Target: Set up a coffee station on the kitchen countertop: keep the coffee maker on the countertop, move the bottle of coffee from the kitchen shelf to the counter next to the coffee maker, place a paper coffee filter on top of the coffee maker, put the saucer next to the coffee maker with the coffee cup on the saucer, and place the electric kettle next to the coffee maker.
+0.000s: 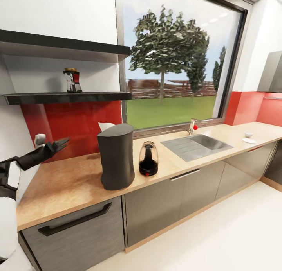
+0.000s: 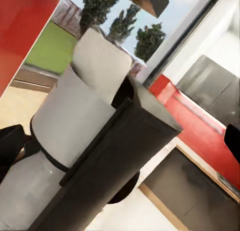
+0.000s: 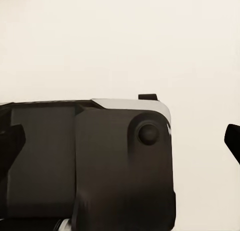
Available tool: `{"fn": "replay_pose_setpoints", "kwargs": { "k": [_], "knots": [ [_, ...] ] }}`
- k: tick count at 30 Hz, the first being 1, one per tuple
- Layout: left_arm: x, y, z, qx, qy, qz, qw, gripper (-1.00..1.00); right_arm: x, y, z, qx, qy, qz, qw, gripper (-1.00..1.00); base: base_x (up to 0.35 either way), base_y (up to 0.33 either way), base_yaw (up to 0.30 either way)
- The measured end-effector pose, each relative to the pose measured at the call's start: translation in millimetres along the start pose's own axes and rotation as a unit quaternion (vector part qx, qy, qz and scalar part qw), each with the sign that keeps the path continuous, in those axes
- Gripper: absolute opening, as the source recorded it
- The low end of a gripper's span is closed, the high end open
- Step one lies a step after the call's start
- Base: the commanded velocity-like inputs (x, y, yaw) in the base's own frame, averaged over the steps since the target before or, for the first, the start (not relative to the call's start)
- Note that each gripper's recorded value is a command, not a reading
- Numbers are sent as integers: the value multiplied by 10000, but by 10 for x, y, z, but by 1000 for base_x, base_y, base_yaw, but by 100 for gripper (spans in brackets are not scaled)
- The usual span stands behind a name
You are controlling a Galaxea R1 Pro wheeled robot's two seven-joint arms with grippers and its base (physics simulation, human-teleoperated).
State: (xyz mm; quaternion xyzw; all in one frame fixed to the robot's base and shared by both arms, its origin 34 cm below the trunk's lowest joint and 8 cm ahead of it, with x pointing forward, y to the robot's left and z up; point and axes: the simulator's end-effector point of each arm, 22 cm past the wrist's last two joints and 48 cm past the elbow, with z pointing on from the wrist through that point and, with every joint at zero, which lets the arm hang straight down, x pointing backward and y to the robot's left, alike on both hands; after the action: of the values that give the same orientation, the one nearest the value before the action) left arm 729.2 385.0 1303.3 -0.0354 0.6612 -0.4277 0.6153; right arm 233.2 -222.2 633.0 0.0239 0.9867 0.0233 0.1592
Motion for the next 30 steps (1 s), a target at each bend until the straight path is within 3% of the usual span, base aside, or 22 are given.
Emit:
{"fn": "replay_pose_setpoints", "kwargs": {
  "k": [2,5,8,13,18,22,26,28,30],
  "knots": [
    [-283,-198,63,106,-71,24,9999,100,2,0,0,0,3,-1,10000,100,0,0,0],
    [-528,-328,125,64,-79,-116,9999,100,2,0,1,0,5,-2,10000,100,0,0,0],
    [-878,-643,230,274,-112,-260,9992,100,2,0,1,0,5,-2,10000,100,0,0,0],
    [-1329,-1079,382,604,-274,-234,9975,100,2,1,1,-1,5,-4,10000,100,0,0,0],
    [-1809,-1202,644,135,-381,-374,9985,100,2,7,1,-6,5,-7,10000,100,0,0,0],
    [-2028,-1469,915,69,-336,-501,9982,100,3,13,1,-9,5,-7,10000,100,0,0,0],
    [-2223,-1825,1223,-138,-370,-371,9985,100,3,14,1,-10,5,-6,10000,100,0,0,0],
    [-2286,-1924,1412,-553,-525,-197,9969,100,5,13,0,-10,6,-6,10000,100,0,0,0],
    [-2307,-1987,1518,-770,-636,6,9950,100,8,11,0,-8,11,-7,10000,100,0,0,0]
  ]
}}
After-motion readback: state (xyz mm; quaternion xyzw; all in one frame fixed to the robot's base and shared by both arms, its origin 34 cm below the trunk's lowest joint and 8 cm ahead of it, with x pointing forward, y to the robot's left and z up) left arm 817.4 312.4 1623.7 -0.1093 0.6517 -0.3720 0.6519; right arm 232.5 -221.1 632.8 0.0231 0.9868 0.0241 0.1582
